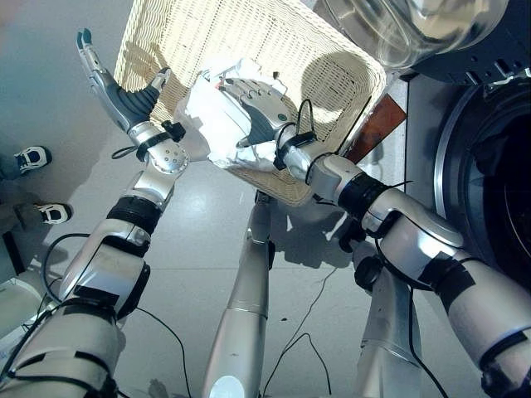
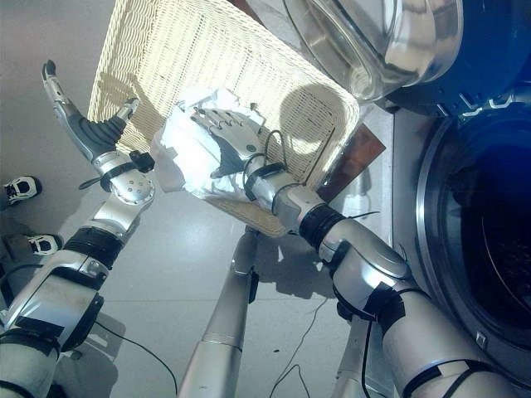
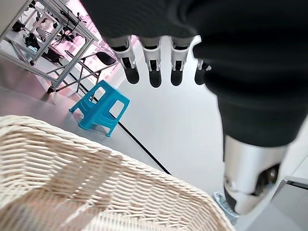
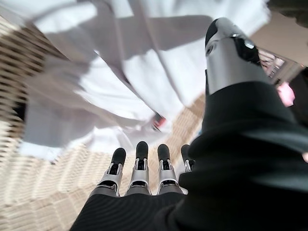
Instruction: Put the clothes into the washing machine.
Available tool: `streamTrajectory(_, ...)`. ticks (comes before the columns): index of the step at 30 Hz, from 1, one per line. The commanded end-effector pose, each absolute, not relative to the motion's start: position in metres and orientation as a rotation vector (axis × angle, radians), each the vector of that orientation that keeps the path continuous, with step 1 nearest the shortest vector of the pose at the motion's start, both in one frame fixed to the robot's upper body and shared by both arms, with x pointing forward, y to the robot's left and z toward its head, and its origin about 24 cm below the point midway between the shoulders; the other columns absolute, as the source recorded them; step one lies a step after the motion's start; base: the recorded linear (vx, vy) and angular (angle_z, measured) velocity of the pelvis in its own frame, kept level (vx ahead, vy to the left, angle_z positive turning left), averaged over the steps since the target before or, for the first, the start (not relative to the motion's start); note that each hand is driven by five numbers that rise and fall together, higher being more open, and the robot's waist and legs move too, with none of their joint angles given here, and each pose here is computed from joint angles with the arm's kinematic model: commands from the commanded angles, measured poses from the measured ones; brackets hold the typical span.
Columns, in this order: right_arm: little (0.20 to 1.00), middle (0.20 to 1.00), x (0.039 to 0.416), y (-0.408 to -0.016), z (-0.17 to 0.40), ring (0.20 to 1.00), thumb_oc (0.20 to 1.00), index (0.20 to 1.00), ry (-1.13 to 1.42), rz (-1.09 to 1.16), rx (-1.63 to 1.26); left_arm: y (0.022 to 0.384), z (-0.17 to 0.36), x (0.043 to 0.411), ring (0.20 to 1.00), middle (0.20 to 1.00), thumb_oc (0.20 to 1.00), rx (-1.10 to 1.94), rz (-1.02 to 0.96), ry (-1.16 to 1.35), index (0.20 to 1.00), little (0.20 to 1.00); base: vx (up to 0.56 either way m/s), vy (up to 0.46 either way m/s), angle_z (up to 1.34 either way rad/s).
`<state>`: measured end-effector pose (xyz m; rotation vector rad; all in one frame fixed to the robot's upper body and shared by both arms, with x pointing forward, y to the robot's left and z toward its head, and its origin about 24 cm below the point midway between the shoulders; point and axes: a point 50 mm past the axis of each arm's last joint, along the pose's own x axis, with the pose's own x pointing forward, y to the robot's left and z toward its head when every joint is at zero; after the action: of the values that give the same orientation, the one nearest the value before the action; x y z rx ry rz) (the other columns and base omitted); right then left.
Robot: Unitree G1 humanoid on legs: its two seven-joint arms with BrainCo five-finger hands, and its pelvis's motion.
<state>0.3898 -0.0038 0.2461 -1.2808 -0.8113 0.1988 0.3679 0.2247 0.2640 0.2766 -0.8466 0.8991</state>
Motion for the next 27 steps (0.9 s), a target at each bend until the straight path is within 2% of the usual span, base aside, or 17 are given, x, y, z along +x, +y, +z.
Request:
streamTrajectory(1,1.0,1.0,0.388,0.013,0.258,1.0,1.0,1.0,-0.816,0.224,-1.276,0.209,0.28,0.363,1.0,1.0,1.0,0.196,0.869,-0.971,1.0,1.0,0.02,0.034,0.0)
streamTrajectory(12,1.0,1.0,0.409,-0.021,0.245,1.0,1.0,1.0,-0.598,0.096,-1.391,0.183,0.285,0.352,1.0,1.0,1.0,0.133,0.739,-1.1,1.0,1.0,0.02,0.027,0.06)
streamTrajectory(27,1.0,1.0,0.408,-0.016,0.244,1.0,1.0,1.0,-0.627,0.126,-1.422,0.167,0.284,0.335,1.0,1.0,1.0,0.071,0.625,-1.214,1.0,1.0,0.01,0.011,0.03)
